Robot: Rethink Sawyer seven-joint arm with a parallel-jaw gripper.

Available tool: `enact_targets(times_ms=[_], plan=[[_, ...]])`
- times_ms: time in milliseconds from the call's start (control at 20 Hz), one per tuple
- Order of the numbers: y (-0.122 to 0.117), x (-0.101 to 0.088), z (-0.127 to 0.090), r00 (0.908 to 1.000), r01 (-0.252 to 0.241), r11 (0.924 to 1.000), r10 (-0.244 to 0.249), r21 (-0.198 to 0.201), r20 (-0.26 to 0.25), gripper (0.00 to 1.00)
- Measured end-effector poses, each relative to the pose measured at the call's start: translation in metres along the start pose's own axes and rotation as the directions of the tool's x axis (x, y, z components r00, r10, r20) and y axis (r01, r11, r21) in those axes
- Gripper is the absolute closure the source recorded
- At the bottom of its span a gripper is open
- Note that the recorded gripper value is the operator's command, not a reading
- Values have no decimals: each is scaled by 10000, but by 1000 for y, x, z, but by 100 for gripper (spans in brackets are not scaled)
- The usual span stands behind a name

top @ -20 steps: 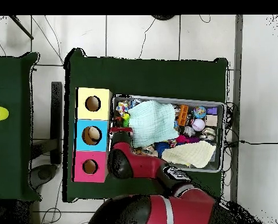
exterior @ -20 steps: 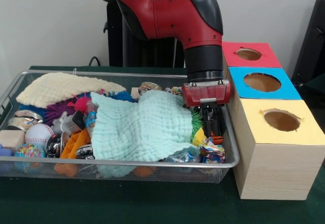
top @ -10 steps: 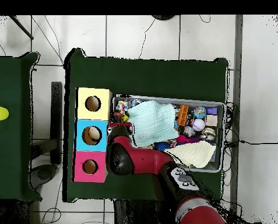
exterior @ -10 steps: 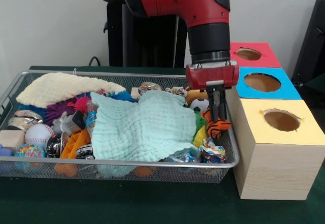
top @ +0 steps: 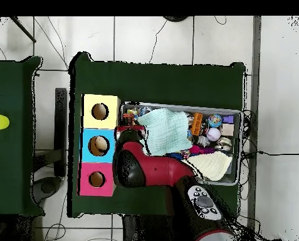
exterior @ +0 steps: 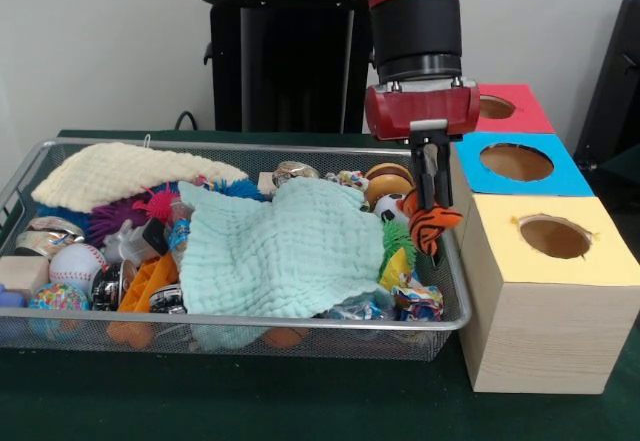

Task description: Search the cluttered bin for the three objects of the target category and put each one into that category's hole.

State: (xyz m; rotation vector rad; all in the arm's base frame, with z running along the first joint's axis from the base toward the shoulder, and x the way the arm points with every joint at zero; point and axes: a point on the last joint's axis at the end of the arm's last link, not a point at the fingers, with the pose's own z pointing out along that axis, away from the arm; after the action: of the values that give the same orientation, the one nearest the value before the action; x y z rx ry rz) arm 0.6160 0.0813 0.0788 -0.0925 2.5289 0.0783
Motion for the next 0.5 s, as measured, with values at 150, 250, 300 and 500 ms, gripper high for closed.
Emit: enact_targets(times_ms=[150, 250, 300, 500], plan=[[-2, -10, -7, 9998, 55, 10000, -57, 74, 209, 100], [-3, -16, -12, 9994, 86, 9999, -90, 120, 324, 100], [-4, -19, -15, 9992, 101, 9998, -106, 143, 381, 100], [-9, -29, -29, 9989, 146, 9996, -157, 247, 449, 100]])
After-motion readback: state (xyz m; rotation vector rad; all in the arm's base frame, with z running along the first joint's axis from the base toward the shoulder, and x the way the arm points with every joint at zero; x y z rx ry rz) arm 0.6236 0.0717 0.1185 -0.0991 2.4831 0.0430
